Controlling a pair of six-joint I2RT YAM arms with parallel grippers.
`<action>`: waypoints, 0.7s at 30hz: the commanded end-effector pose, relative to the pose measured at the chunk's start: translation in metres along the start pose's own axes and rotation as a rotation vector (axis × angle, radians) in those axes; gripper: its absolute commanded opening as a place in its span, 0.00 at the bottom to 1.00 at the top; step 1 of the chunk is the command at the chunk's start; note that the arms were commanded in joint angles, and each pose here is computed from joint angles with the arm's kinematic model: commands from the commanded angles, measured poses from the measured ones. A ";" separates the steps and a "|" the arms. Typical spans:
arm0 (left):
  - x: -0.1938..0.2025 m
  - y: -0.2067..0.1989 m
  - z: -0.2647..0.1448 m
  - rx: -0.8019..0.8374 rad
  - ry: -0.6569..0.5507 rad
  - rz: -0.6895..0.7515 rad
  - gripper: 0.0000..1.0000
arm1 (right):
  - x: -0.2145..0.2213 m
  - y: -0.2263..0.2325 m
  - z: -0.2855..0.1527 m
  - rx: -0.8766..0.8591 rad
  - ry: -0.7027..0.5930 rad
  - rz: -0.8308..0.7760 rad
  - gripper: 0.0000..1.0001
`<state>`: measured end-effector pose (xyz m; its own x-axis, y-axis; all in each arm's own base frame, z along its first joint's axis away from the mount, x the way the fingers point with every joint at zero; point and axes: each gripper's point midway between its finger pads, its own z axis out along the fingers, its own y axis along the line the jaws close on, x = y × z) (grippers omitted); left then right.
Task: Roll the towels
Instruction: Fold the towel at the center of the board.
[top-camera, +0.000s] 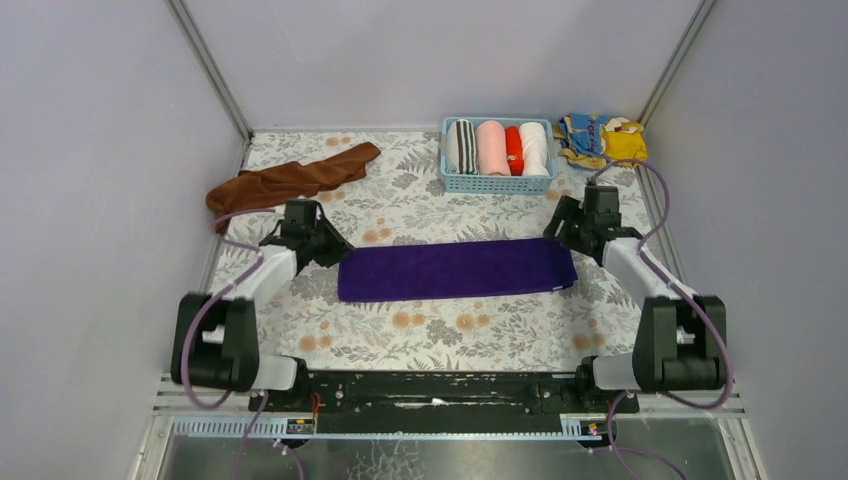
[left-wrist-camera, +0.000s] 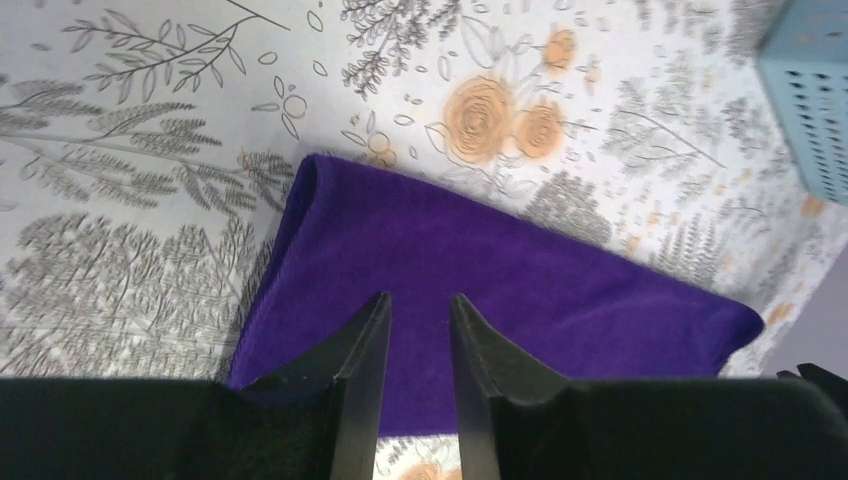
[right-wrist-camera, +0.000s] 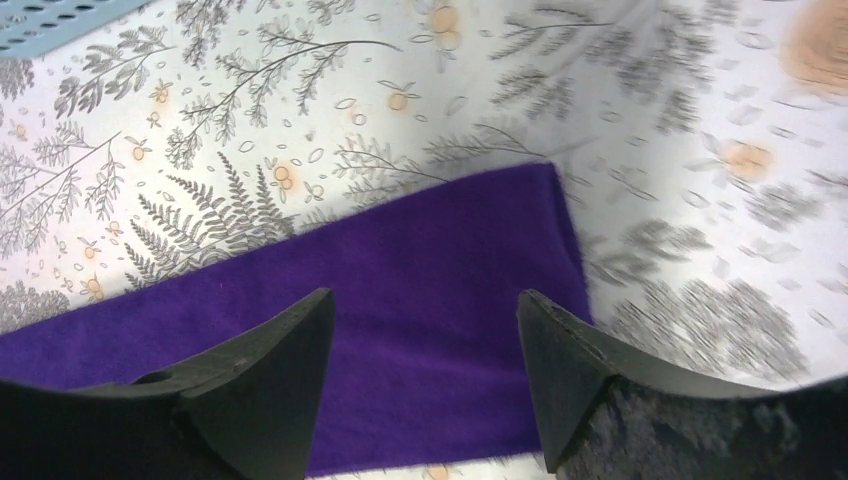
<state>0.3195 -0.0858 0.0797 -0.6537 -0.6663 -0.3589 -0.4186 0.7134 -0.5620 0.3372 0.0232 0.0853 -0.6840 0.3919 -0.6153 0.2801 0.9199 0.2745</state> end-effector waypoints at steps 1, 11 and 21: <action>-0.007 -0.018 0.032 0.072 0.032 0.030 0.23 | -0.017 0.039 0.028 -0.204 -0.016 -0.032 0.73; -0.007 0.030 0.092 -0.120 0.049 -0.067 0.04 | -0.005 -0.001 0.092 -0.134 0.061 0.075 0.70; -0.016 0.008 0.079 -0.052 0.037 -0.073 0.17 | -0.020 0.009 0.059 -0.254 0.048 0.176 0.70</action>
<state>0.3737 -0.0956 0.0159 -0.6623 -0.7083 -0.2442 -0.4983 0.6598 -0.5625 0.3999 0.0141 0.0286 -0.6838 0.5230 -0.5089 0.2646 0.8276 0.4950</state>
